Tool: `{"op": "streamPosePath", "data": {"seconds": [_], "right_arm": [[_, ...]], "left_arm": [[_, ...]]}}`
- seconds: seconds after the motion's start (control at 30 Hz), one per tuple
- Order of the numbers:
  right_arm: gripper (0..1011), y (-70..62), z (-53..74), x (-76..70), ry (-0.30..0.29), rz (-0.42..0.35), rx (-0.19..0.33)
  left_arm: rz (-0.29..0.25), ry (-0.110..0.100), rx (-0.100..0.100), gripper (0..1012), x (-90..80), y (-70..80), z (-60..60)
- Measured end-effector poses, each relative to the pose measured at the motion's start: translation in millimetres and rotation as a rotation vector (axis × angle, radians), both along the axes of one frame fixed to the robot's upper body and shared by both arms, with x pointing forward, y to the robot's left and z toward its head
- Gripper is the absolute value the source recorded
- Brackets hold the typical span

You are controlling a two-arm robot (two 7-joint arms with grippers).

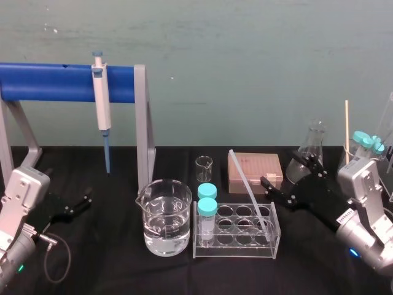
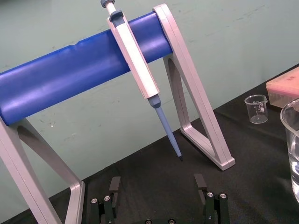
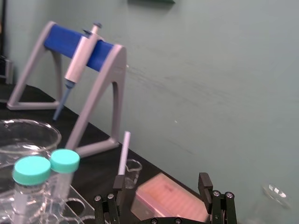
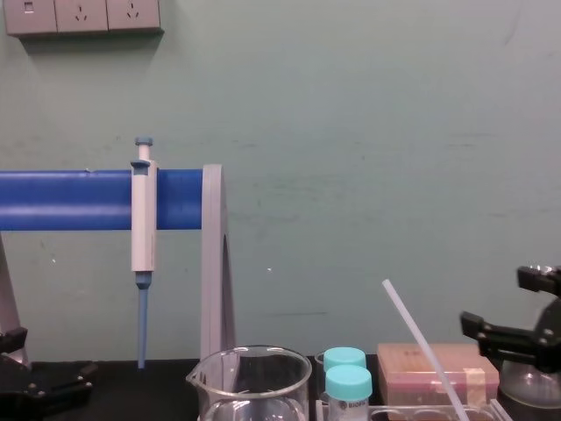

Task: Pick up the stirring rod with one hand, then place it down.

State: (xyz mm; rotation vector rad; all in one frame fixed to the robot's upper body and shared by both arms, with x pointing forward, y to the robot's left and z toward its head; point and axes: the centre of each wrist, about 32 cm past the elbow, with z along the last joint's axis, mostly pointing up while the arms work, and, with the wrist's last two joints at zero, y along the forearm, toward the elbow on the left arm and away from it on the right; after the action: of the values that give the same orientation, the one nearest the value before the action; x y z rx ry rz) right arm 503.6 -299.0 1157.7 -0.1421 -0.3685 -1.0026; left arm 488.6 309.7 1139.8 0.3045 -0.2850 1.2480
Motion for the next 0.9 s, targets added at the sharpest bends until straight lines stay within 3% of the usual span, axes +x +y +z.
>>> {"op": "streamPosePath", "data": {"seconds": [0.4,0.9], "right_arm": [[1000,6.9,4.8,28.1,0.011,0.121,0.035],[1000,6.5,0.1,64.7,0.107,0.217,0.107]], "left_arm": [[0.000,0.000,0.000,1000,0.0,0.0,0.0],[0.000,0.000,0.000,1000,0.0,0.0,0.0]]}}
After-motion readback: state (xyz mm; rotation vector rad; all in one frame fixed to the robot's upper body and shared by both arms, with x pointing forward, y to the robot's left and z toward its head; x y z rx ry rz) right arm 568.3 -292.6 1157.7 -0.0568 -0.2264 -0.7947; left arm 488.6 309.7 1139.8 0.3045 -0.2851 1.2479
